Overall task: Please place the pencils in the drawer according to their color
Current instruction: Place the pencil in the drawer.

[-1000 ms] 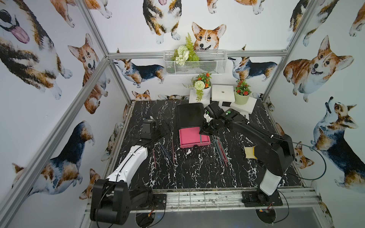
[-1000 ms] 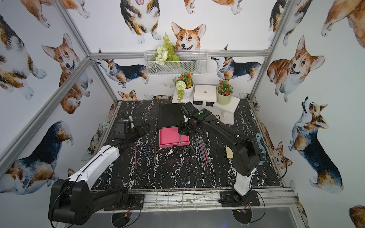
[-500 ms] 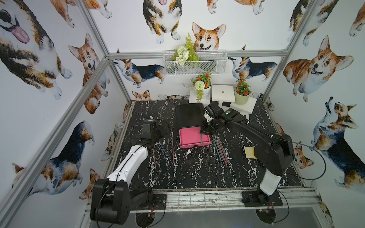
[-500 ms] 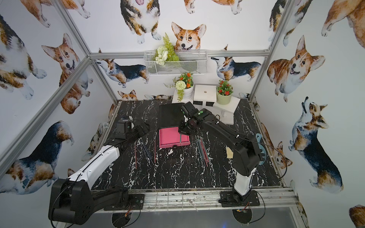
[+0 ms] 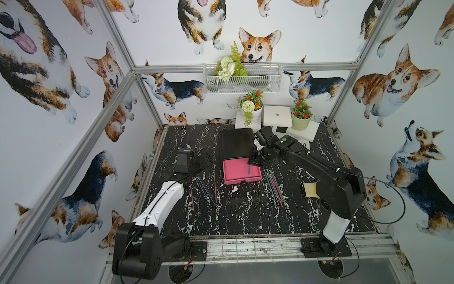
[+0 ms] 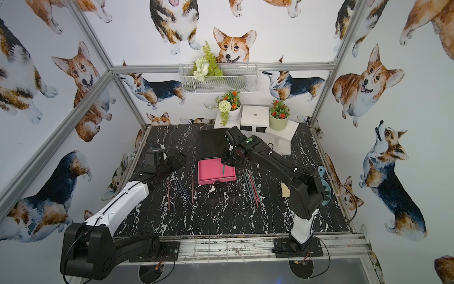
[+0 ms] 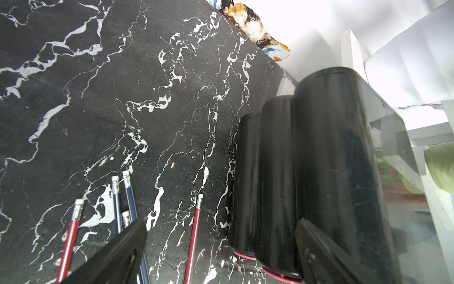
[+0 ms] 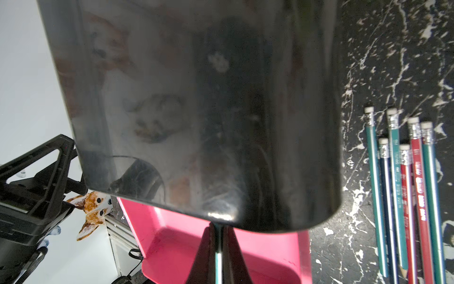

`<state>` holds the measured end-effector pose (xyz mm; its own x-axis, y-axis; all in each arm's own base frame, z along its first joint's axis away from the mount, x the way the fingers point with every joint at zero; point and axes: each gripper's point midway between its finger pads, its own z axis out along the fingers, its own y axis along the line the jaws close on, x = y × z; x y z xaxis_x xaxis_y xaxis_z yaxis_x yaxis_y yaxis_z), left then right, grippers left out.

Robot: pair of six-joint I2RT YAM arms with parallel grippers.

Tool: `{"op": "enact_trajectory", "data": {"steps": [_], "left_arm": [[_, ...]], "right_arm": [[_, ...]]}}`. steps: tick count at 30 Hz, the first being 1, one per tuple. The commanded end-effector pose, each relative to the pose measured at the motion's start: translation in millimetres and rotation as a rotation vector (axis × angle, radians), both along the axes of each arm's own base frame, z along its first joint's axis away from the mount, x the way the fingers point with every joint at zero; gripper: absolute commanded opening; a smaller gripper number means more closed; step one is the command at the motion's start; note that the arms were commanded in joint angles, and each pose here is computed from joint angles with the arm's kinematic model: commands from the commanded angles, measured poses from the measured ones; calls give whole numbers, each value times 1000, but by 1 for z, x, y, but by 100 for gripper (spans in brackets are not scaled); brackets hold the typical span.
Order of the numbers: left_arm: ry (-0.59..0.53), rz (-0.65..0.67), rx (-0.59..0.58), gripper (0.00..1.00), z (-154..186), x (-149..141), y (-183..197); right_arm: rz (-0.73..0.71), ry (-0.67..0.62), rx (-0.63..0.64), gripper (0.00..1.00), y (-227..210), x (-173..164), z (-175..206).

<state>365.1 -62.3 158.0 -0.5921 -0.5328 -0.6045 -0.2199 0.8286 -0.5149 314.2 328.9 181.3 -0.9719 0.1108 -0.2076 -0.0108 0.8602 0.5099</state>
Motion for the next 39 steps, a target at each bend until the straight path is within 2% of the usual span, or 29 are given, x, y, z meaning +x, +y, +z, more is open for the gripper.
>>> {"op": "enact_trajectory", "data": {"steps": [1, 9, 16, 20, 33, 39], "left_arm": [[-19, -8, -1, 100, 5, 3, -1], [-18, -8, 2, 100, 5, 2, 0], [-20, -7, 2, 100, 6, 3, 0], [-18, -6, 5, 100, 5, 2, 0], [-21, 0, 8, 100, 7, 2, 1], [-18, 0, 7, 100, 7, 3, 1]], "right_arm": [[-5, -46, 11, 3, 5, 10, 6], [-1, -49, 13, 7, 6, 11, 5], [4, -33, 21, 27, 6, 5, 5], [5, -34, 22, 34, 3, -1, 8], [14, 8, -12, 37, -3, -35, 8], [23, 14, -35, 34, -1, -38, 0]]}}
